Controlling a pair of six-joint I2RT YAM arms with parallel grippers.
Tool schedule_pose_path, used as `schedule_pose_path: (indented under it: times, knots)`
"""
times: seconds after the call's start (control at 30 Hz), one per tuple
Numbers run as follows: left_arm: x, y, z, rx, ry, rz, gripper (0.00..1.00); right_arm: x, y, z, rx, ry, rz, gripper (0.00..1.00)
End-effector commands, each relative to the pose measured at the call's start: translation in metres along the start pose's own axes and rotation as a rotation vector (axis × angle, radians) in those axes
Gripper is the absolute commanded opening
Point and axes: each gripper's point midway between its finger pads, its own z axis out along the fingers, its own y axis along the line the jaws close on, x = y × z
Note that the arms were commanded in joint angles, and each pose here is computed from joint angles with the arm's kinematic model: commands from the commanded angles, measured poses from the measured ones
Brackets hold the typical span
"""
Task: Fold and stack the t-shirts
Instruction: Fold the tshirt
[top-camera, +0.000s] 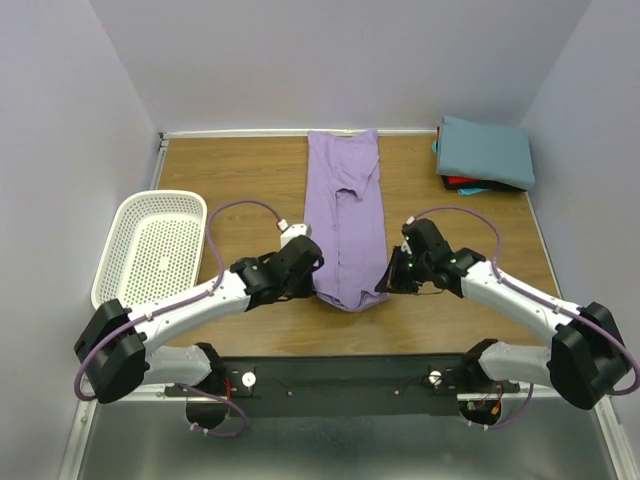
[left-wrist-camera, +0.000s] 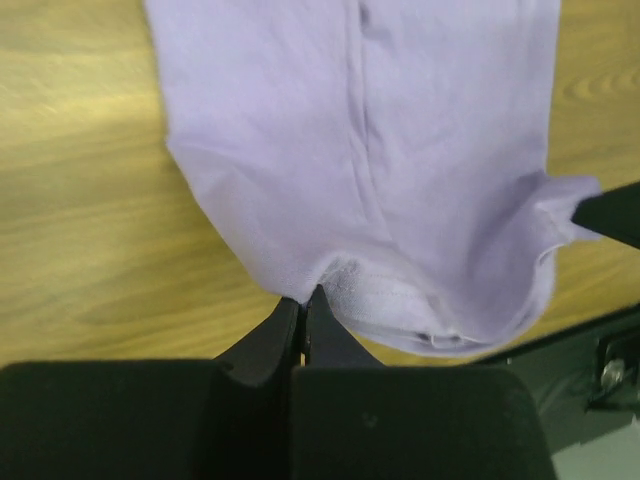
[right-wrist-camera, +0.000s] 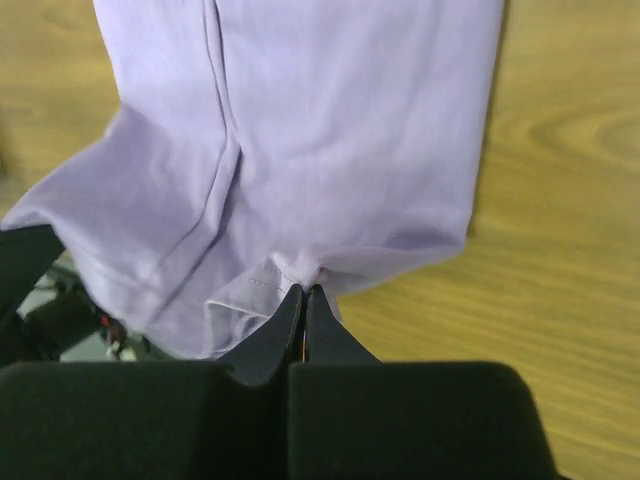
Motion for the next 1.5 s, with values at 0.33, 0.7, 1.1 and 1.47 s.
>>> schedule_pose_path:
  times: [0.33,0.7,1.1,1.47]
  knots:
    - [-0.119,0.02,0.041,-0.109,-0.236,-0.08,0.0,-0.13,0.015,0.02,0.194,-0.417,-0.061,0.0]
    - [-0.174,0.03,0.087,-0.195,-0.257,-0.114,0.0,-0.199,0.007,0.045,0.288,-0.532,-0.052,0.0]
    - [-0.217,0.04,0.114,-0.248,-0.265,-0.146,0.0,-0.249,0.001,0.067,0.273,-0.544,-0.022,0.01]
    - [-0.241,0.062,0.138,-0.269,-0.252,-0.145,0.0,-0.275,-0.003,0.089,0.224,-0.511,-0.016,0.0]
